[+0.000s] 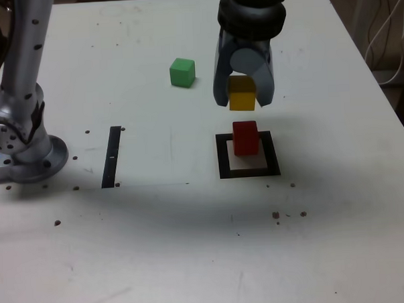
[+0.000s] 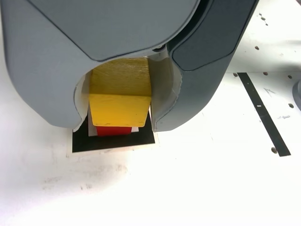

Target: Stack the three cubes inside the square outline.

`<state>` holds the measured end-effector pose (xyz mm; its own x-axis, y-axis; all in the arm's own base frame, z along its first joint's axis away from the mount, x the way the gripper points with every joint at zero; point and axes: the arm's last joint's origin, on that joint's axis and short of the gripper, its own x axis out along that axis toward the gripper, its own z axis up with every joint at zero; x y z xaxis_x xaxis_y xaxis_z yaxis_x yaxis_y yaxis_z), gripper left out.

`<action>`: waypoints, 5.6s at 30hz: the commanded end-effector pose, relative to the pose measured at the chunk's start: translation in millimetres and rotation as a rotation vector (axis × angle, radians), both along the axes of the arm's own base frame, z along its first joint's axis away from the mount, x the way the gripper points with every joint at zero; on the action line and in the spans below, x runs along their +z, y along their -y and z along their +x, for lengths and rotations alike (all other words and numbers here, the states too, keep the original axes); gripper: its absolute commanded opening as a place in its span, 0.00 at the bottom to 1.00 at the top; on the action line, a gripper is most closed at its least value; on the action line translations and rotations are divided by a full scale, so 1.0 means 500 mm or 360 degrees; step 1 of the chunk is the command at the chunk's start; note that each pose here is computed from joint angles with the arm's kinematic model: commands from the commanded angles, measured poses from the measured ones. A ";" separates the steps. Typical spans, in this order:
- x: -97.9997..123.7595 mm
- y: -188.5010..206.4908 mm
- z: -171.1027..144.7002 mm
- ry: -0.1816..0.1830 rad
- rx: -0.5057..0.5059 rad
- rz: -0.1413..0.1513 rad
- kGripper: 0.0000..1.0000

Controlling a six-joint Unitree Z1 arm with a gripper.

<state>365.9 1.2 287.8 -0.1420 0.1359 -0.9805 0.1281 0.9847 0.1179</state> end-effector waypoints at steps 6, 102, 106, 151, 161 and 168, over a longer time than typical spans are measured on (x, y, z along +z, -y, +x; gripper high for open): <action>-0.018 0.032 -0.007 -0.0051 -0.0012 0.0057 0.28; -0.125 -0.351 -0.180 -0.0327 -0.0074 -0.0007 1.00; -0.146 -0.357 -0.176 -0.0344 -0.0077 -0.0011 0.98; -0.139 -0.377 -0.145 -0.0159 -0.0208 -0.0084 0.17; -0.071 -0.347 -0.133 -0.0080 -0.0218 -0.0157 0.17; 0.017 -0.295 -0.113 -0.0061 -0.0194 -0.0143 0.17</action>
<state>309.9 152.2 289.5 -0.1765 0.0602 -0.9825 0.2478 0.9687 0.0148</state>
